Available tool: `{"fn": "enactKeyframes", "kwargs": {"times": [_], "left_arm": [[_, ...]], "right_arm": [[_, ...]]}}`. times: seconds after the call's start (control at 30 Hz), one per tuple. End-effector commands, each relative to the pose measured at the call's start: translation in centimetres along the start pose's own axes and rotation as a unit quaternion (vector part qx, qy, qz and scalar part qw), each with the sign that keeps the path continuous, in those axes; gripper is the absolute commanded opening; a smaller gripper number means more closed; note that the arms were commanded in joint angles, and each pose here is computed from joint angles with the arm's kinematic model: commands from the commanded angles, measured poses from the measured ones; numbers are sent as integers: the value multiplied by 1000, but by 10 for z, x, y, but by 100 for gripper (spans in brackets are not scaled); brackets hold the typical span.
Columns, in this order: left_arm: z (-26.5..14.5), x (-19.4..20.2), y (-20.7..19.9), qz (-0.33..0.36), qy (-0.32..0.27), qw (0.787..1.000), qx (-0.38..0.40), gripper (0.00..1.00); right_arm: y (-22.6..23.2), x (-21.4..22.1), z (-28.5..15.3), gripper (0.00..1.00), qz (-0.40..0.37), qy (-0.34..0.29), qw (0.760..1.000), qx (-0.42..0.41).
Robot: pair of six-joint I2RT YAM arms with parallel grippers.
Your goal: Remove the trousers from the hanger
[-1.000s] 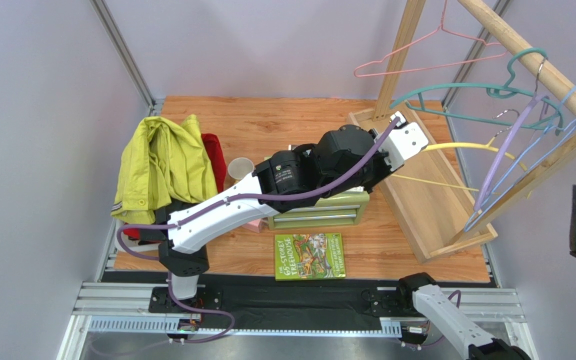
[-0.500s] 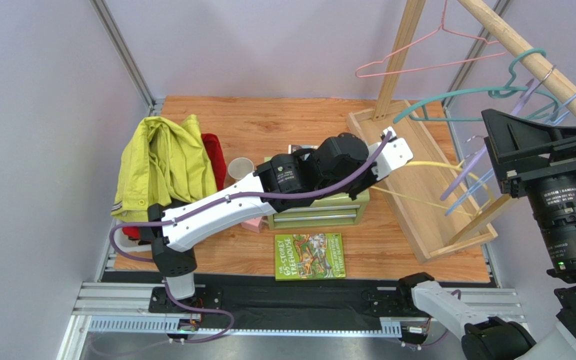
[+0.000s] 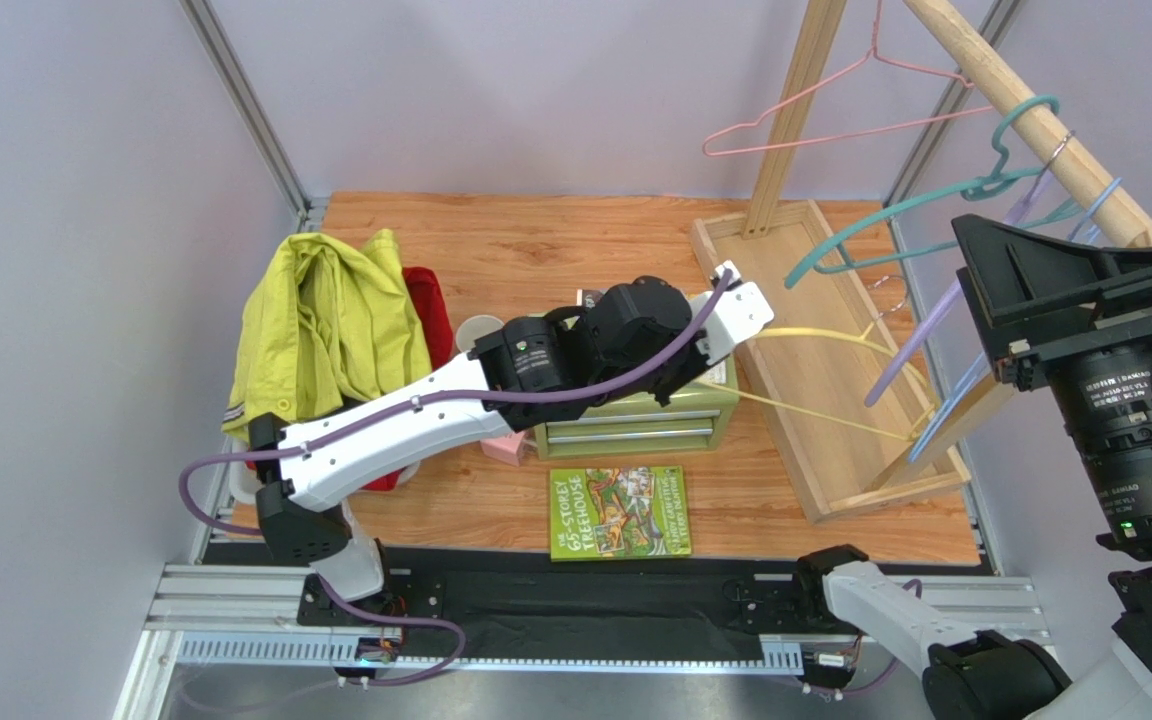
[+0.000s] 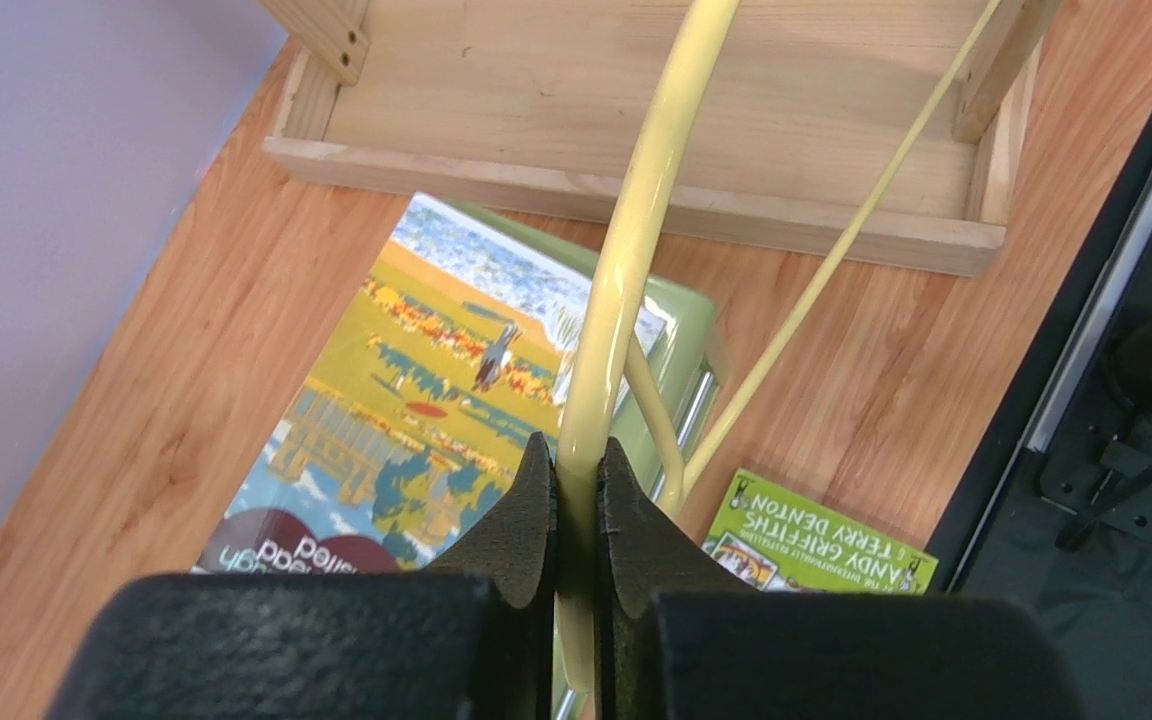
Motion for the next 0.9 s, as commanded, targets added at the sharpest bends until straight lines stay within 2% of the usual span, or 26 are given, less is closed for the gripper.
{"fn": "enactKeyframes", "kwargs": {"times": [0.0,0.17,0.3,0.43,0.57,0.87], "left_arm": [[-51,-11,31,-28,-47,998,-44,0],[-69,-18,42,-43,-92,992,-73,0],[-68,-33,54,-53,-99,988,-102,0],[-69,-30,57,-60,-94,986,-121,0],[-84,-26,65,-61,-113,981,-148,0],[-120,-20,61,-30,-142,983,-109,0]], "right_arm": [[9,5,14,87,-6,18,1000,-23],[2,14,23,87,-12,39,999,-12],[5,14,24,87,-14,44,999,-19],[8,14,26,87,-14,46,999,-23],[6,16,25,87,-15,52,998,-19],[1,21,30,87,-14,63,998,-9]]}}
Point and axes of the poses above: each gripper's point midway between its finger pads, its own z axis out along the fingers, its own y axis along the line the jaws close on, x = y × z, the point moved 5 cm from there along -z, back along the fingers, and after that the axes turned 12 degrees about z, right-handed, at the moved point
